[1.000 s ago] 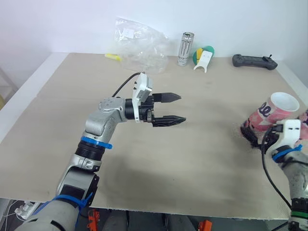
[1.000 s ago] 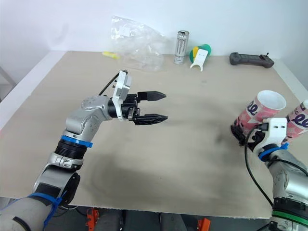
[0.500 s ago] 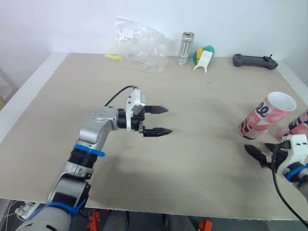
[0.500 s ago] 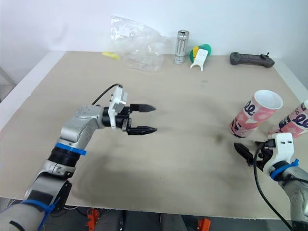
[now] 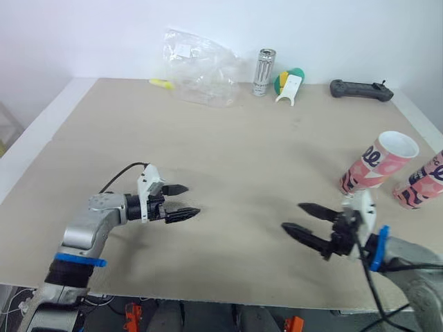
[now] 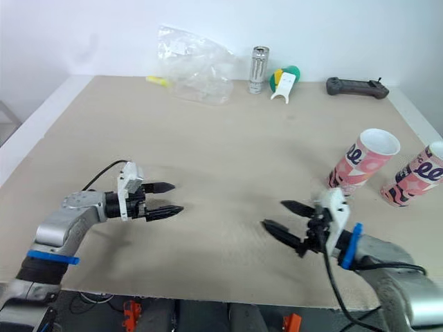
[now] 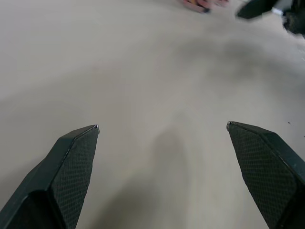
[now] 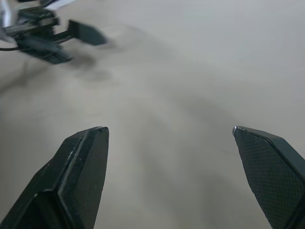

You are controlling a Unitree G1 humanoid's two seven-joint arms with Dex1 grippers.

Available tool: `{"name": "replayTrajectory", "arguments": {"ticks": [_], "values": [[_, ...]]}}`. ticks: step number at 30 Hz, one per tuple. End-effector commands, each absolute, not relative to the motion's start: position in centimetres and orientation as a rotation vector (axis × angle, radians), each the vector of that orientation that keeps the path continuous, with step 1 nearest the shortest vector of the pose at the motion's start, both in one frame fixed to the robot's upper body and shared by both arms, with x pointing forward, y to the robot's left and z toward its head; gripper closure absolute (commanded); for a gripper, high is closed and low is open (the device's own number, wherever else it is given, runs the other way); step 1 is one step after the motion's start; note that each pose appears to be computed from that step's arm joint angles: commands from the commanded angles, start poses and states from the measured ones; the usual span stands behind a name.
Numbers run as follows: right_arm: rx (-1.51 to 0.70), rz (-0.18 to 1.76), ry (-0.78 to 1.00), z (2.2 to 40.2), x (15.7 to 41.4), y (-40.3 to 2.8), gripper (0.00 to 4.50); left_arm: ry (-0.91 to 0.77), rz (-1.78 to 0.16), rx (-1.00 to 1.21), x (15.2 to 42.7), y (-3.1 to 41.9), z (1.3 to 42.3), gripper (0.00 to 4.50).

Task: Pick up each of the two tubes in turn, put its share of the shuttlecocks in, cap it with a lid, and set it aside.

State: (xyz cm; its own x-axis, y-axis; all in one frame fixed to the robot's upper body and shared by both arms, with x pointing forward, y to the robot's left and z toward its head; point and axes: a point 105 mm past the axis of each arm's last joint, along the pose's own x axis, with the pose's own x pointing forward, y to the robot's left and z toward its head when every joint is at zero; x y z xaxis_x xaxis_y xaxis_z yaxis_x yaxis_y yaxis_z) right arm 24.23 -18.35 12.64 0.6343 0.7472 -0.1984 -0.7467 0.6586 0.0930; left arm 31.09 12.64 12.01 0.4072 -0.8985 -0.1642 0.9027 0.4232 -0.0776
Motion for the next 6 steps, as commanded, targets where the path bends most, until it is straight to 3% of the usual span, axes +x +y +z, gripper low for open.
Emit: {"name": "replayTrajectory", "arguments": {"ticks": [1,6], "values": [[-0.014,0.851,0.21,12.75,24.54,-18.32,0.04,0.131,-1.092,0.028,31.22,13.14,13.49,0.0],[-0.01,0.843,0.211,12.42,24.97,-18.32,0.04,0.134,-1.062,0.007,31.35,13.65,13.34,0.0]]}}
